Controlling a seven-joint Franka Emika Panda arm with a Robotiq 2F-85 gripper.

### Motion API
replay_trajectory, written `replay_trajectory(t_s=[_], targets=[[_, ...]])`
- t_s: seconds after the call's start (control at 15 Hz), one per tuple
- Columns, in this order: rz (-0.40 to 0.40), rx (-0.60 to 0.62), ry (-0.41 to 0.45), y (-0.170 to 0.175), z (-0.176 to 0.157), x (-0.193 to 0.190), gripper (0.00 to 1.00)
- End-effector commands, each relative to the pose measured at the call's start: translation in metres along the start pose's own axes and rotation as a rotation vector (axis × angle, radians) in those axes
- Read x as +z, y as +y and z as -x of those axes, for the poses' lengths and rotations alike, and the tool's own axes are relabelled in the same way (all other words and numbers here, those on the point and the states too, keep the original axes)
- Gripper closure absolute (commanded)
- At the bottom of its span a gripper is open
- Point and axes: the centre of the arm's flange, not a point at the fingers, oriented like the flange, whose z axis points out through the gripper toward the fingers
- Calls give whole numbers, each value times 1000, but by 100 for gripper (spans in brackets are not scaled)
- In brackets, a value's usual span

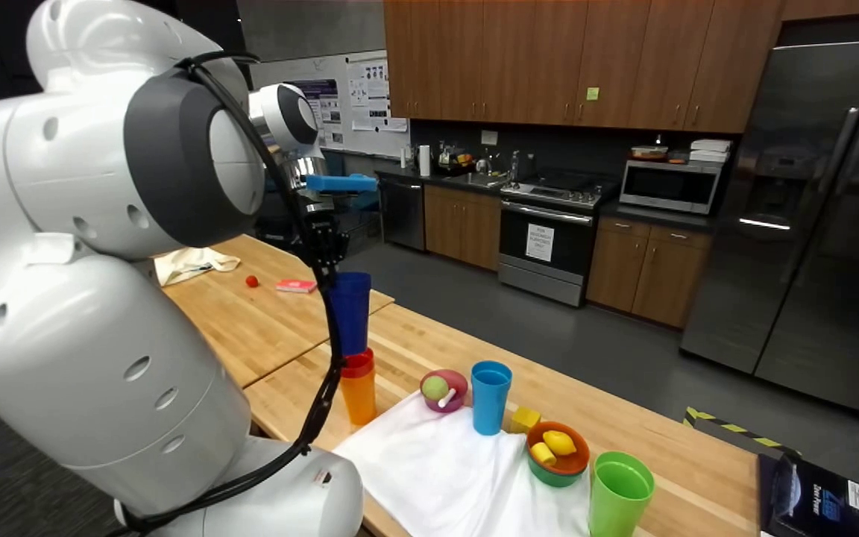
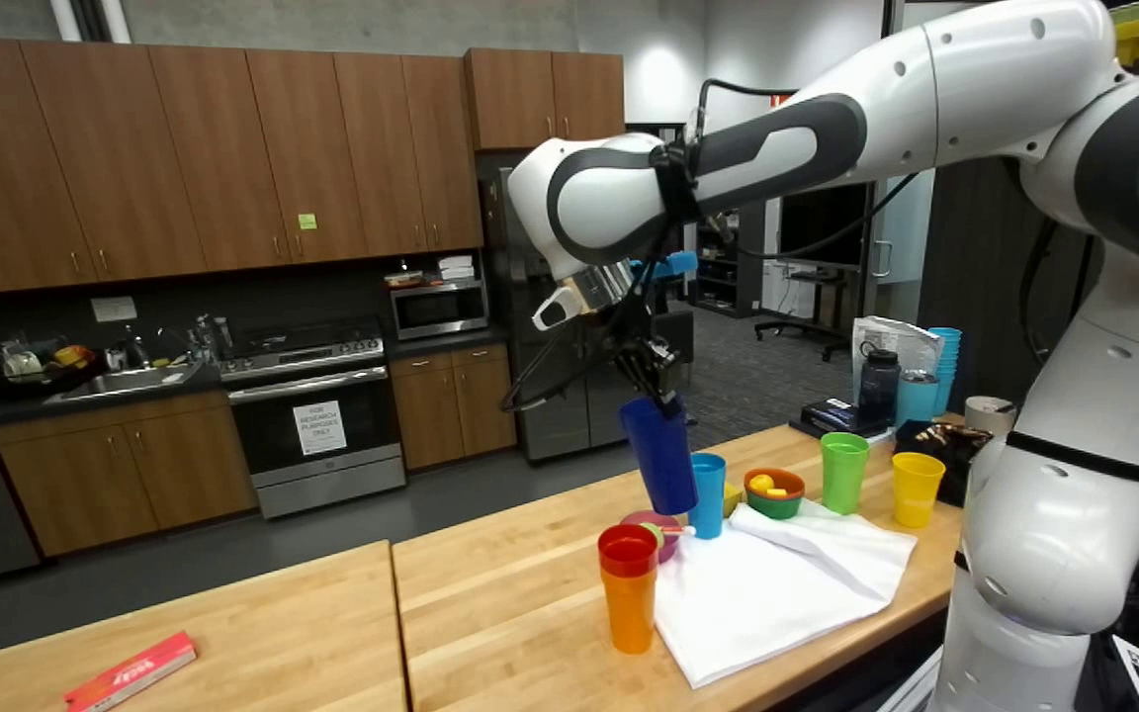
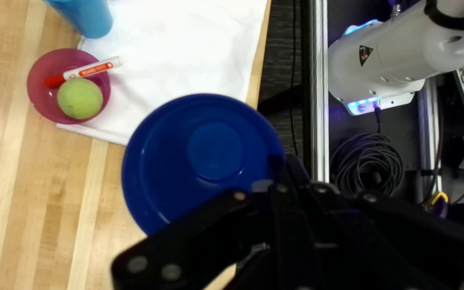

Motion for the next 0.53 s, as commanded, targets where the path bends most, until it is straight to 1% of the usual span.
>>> replay_trajectory(t_s=[0.0, 0.2, 0.47], targets=[[13, -20, 6, 6, -3, 2, 99], [23, -23, 25, 8, -19, 12, 99], [33, -45, 15, 17, -38, 23, 99]])
